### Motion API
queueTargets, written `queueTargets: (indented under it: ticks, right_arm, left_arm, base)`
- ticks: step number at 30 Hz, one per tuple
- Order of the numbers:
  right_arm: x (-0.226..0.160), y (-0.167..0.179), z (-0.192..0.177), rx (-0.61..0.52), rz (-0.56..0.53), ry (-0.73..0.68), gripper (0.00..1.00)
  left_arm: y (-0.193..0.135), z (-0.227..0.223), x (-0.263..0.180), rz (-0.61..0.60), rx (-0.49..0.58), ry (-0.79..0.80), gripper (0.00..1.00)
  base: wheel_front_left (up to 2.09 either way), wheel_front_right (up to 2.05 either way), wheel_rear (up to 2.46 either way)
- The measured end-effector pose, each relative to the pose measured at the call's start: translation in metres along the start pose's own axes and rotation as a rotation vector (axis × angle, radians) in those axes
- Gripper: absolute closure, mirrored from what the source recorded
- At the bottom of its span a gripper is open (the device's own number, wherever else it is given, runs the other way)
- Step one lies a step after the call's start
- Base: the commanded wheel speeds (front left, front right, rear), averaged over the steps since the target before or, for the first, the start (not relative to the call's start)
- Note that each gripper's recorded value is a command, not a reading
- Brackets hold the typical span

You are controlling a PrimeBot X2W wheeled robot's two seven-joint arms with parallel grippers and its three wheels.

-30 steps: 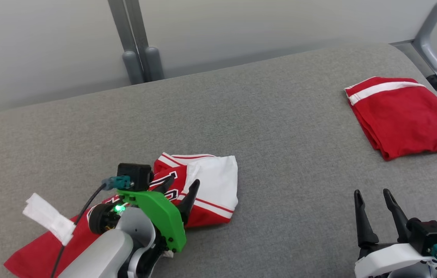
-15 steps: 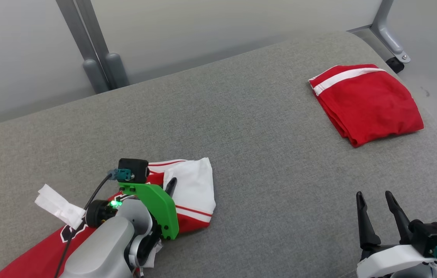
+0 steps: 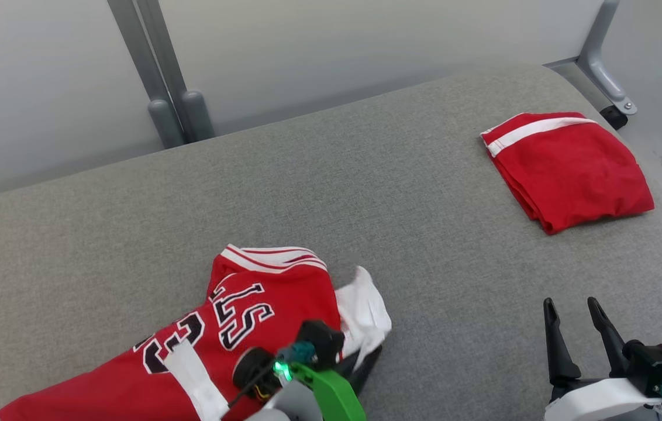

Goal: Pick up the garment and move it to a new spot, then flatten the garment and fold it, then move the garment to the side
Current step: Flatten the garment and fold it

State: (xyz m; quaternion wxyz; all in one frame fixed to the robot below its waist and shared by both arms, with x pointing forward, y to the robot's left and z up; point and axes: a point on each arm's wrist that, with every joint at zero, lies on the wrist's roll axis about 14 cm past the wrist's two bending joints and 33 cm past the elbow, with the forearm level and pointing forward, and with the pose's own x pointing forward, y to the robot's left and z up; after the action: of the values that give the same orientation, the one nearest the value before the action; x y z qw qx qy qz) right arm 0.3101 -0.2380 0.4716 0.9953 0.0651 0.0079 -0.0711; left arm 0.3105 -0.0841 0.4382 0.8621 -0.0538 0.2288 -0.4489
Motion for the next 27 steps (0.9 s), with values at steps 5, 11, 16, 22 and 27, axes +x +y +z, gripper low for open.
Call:
queueTargets:
  ticks: [5,11,16,22,27]
  right_arm:
    - [0.002,0.005,-0.003,0.001,0.016,0.008,0.0]
    - [0.005,0.009,-0.003,-0.001,0.031,0.009,0.0]
    - [0.003,0.006,-0.005,-0.004,0.027,0.015,0.0]
    - [0.01,0.015,0.007,-0.022,0.063,-0.021,0.0]
    - [0.02,0.032,0.015,-0.036,0.122,-0.046,0.0]
  left_arm:
    - [-0.019,-0.027,-0.007,-0.058,0.019,0.022,0.0]
    - [-0.027,-0.007,-0.01,-0.087,-0.048,-0.109,0.0]
    - [0.017,0.027,-0.035,0.087,-0.087,-0.288,0.0]
    - [0.093,0.046,-0.108,0.475,-0.044,-0.441,0.0]
    - [0.135,0.037,-0.174,0.745,-0.022,-0.501,0.0]
  base:
    - [0.0,0.0,0.0]
    - [0.0,0.0,0.0]
    - [0.0,0.0,0.0]
    - [0.0,0.0,0.0]
    - [0.0,0.0,0.0]
